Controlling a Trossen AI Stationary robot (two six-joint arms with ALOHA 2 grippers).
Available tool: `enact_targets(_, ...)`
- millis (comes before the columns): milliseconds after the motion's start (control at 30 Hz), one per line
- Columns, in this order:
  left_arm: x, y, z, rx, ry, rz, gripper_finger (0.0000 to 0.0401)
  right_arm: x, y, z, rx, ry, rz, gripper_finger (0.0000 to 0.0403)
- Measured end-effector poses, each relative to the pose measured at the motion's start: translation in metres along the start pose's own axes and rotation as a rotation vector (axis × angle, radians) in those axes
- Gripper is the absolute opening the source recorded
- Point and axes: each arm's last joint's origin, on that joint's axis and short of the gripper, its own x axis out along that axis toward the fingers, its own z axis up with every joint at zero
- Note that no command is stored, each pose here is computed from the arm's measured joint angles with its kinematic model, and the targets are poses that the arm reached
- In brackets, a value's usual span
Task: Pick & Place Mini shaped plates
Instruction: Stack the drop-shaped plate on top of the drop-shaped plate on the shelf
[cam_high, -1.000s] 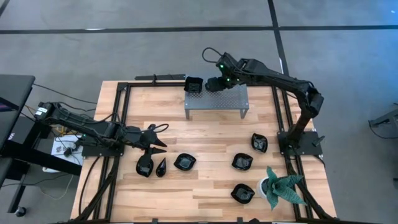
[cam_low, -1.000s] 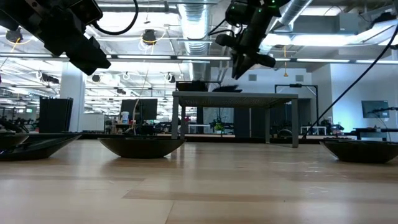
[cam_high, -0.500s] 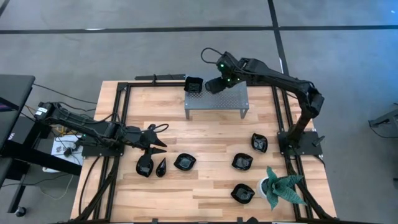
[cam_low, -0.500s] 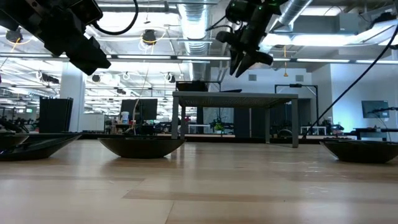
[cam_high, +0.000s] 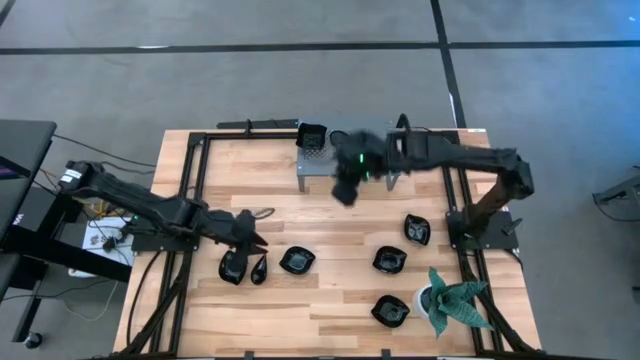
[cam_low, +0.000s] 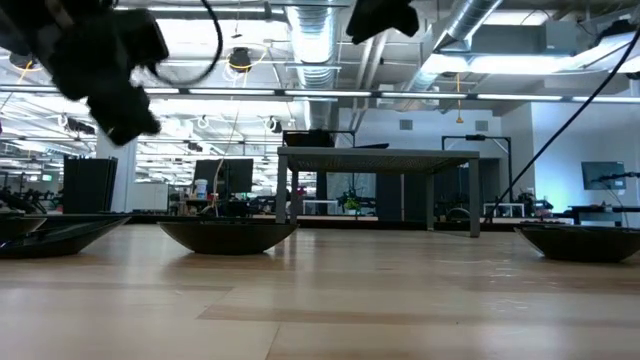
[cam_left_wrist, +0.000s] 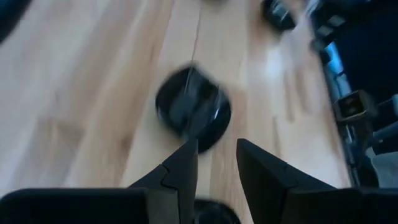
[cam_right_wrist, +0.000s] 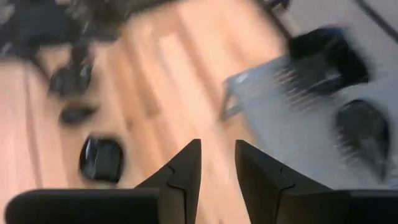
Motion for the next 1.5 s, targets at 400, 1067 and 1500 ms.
enact_targets(400,0.039,0.008,-0.030,-0.092,0.250,0.139,0.0113,0.070,0.076,-0.082,-0.117,0.008,0.401,0.0093)
enact_targets(1067,0.041,0.003,-0.049,-0.040,0.358,0.209,0.0113,0.095,0.099,-0.093,-0.171,-0.319,0.482,0.0093)
enact_targets(1500,0.047,0.002,-0.048,-0.045,0.338,0.184,0.0055,0.134,0.091,-0.098,-0.153,-0.278,0.440,0.0119)
